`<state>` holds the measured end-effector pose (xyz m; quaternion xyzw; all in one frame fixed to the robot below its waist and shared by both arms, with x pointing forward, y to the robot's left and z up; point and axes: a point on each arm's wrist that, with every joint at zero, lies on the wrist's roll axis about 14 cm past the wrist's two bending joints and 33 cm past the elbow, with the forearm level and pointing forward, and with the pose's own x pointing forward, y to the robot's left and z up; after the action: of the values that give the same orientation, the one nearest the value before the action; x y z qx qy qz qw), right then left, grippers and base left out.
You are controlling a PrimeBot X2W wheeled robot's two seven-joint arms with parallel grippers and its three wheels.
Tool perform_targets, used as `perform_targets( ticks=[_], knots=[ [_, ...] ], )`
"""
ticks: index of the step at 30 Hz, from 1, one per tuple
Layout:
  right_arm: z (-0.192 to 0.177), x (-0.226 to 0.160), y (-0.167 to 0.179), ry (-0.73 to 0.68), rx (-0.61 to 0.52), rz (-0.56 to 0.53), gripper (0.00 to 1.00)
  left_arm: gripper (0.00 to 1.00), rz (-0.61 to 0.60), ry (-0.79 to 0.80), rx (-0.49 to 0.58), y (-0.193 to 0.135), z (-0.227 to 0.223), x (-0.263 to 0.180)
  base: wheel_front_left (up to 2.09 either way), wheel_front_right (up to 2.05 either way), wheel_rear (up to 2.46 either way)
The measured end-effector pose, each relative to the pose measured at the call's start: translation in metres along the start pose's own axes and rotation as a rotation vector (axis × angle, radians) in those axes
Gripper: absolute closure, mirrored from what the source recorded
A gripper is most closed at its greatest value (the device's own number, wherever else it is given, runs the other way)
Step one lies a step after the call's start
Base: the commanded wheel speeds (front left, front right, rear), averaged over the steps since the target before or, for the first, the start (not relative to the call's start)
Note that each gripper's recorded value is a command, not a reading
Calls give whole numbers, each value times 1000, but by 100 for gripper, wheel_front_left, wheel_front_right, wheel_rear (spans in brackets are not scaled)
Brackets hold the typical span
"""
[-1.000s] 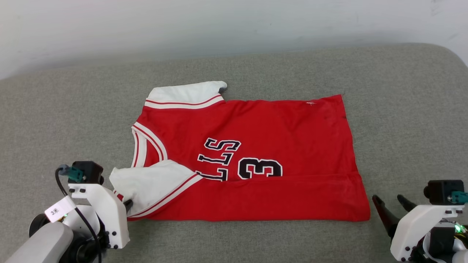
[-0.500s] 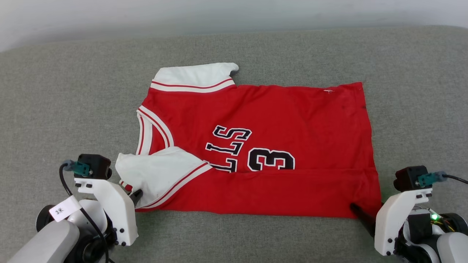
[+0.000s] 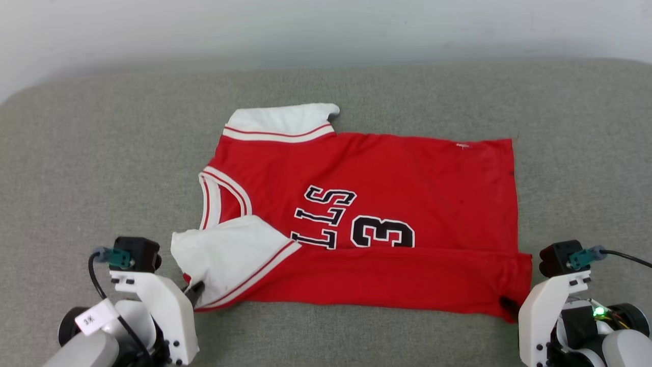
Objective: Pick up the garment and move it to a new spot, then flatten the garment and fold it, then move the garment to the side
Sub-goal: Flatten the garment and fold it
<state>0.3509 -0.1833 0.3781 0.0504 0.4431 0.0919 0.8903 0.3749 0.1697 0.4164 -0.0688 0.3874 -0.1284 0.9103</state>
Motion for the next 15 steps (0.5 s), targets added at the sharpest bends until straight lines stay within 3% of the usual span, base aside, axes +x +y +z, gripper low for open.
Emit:
perform_targets(
  ticks=[15],
  knots=[
    [-19, -47, 9, -44, -30, 27, 100, 100, 71, -13, -79, 1, -44, -60, 0, 0, 0]
  ],
)
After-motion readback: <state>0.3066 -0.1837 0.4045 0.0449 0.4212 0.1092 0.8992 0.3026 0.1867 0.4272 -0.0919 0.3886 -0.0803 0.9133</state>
